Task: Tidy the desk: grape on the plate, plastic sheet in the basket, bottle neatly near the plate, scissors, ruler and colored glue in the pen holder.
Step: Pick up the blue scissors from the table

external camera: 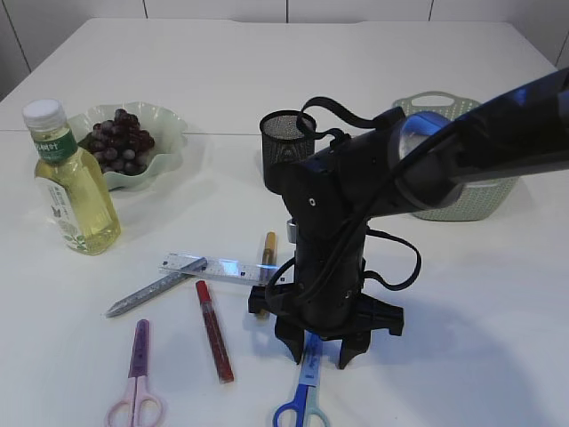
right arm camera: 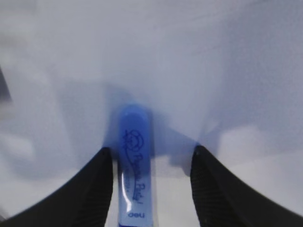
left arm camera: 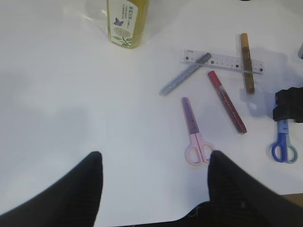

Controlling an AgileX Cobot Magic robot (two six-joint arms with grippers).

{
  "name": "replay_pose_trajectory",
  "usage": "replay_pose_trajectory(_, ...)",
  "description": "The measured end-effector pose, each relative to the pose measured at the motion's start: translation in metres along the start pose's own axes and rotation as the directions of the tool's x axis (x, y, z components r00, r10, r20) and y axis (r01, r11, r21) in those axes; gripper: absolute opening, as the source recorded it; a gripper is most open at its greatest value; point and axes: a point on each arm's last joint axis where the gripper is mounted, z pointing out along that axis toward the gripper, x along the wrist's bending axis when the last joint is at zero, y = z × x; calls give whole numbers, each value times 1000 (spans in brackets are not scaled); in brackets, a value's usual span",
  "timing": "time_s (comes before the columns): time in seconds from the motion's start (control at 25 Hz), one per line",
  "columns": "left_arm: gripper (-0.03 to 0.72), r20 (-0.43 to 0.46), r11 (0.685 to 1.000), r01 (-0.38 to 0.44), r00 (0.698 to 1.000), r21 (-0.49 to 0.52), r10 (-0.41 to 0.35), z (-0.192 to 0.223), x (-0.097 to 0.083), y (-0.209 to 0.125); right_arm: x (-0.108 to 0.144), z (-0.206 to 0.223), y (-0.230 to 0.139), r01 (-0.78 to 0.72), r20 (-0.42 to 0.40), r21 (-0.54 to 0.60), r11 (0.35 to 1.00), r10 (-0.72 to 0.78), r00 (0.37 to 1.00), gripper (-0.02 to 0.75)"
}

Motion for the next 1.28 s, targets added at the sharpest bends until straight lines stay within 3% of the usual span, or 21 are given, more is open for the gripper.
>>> replay_pose_trajectory(1.28,489,-8,999,0,1000,47,1,0,1,-4,0,0,0,0,2,1,1000,0,1000,421)
